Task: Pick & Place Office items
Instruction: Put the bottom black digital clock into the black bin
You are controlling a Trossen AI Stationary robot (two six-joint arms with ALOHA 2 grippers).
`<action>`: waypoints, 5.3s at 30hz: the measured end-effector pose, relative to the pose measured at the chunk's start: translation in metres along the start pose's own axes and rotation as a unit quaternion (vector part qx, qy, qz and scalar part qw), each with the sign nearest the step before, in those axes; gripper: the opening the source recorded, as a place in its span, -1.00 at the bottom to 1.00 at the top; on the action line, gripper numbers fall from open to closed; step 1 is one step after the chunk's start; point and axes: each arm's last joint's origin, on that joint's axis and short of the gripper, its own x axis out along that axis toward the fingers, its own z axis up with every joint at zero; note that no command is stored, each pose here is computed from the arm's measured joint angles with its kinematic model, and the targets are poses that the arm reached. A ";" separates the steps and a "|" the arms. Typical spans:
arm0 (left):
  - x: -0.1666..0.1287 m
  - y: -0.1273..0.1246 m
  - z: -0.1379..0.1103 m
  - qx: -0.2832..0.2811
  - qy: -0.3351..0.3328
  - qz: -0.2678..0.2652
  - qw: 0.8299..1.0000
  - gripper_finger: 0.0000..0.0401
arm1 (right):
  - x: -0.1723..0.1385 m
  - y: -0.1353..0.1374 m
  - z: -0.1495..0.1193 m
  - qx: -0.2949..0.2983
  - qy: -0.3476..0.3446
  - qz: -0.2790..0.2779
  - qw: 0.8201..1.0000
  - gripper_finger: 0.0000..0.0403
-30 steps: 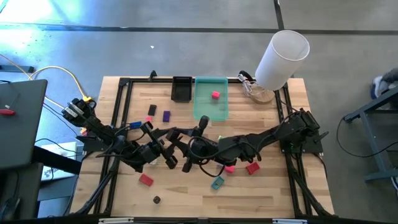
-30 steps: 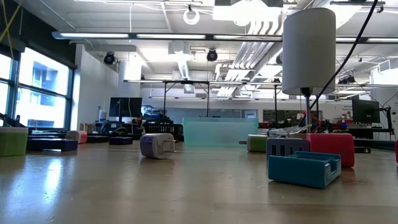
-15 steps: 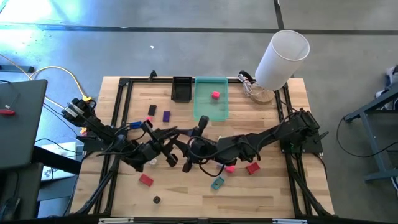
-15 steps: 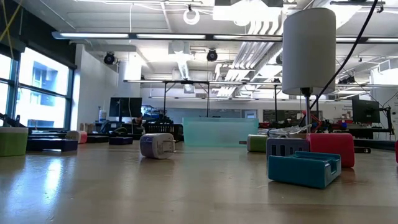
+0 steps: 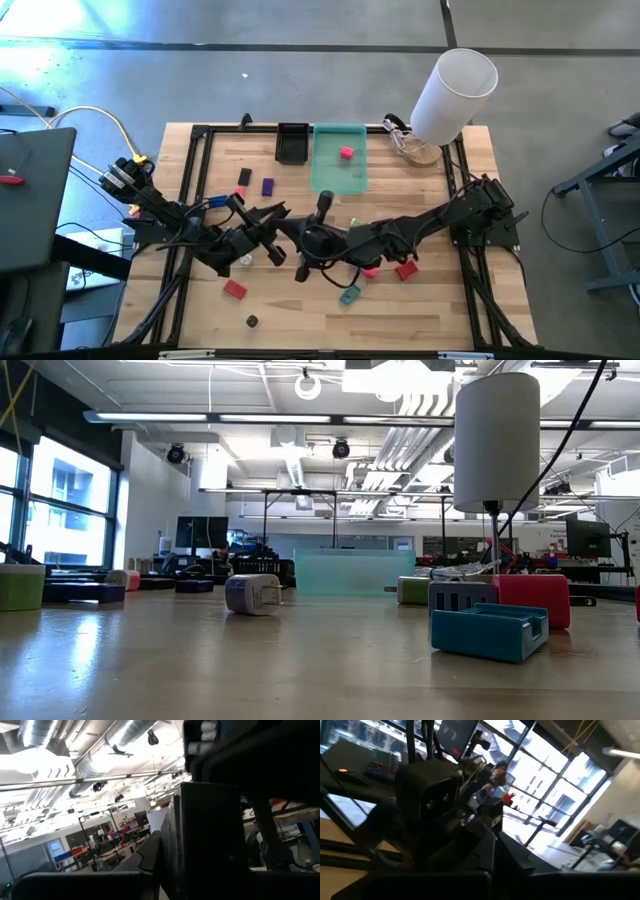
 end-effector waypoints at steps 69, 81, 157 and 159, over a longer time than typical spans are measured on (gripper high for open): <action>0.141 0.196 -0.257 -0.258 0.453 0.082 0.850 -0.72 | -0.062 0.021 -0.074 -0.026 0.316 -0.104 0.943 -0.99; 0.167 0.180 -0.272 -0.195 0.553 0.120 0.801 -0.72 | -0.062 0.021 -0.074 -0.027 0.321 -0.097 0.942 -0.99; 0.175 0.168 -0.294 -0.164 0.562 0.093 0.805 -0.61 | -0.064 0.021 -0.076 -0.019 0.332 -0.087 0.939 -0.99; 0.175 0.168 -0.294 -0.165 0.562 0.092 0.805 -0.61 | -0.064 0.021 -0.076 -0.019 0.332 -0.087 0.939 -0.99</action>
